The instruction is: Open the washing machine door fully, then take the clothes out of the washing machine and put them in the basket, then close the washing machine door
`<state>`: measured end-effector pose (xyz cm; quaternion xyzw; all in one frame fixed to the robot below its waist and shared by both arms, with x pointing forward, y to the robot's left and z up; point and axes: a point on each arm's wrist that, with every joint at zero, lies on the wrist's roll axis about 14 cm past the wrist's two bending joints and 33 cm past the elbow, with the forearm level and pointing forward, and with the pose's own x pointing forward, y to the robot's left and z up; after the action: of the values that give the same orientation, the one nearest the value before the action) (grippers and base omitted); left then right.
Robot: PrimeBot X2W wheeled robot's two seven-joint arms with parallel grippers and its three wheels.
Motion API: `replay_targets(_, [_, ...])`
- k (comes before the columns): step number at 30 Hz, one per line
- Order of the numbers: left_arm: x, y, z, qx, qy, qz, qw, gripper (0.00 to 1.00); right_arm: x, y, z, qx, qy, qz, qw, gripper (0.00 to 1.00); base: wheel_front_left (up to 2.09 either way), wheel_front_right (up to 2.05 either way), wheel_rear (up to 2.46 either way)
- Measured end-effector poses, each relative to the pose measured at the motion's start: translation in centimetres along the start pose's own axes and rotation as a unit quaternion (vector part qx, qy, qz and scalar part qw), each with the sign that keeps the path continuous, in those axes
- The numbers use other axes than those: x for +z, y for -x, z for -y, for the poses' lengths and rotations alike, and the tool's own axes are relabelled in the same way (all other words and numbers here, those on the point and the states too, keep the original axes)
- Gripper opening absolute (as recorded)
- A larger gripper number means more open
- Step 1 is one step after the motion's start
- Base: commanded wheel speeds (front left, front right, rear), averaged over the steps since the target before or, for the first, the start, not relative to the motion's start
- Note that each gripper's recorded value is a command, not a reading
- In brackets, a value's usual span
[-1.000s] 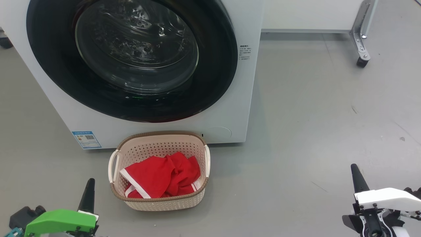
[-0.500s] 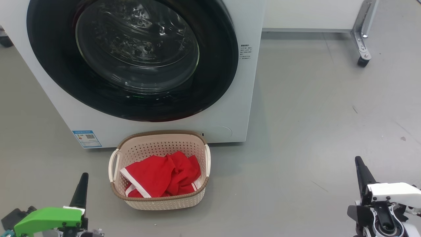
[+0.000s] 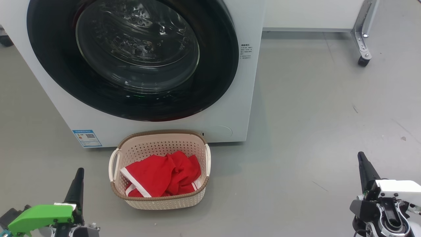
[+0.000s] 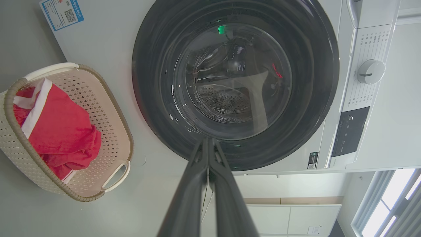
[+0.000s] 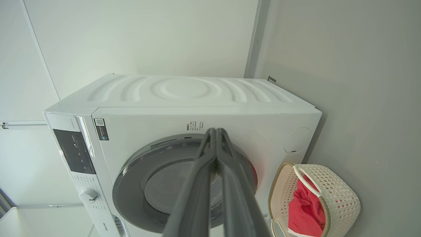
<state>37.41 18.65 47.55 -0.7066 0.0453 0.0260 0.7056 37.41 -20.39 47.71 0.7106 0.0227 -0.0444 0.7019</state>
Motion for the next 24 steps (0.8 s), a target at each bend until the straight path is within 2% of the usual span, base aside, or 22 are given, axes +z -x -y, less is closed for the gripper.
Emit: replay_targets(24, [0.02, -0.01, -0.03, 0.001, 0.0, 0.0, 1.0, 0.0, 0.05, 0.0, -0.01, 0.0, 0.0, 0.0, 1.0, 0.0, 0.0, 0.0, 0.0])
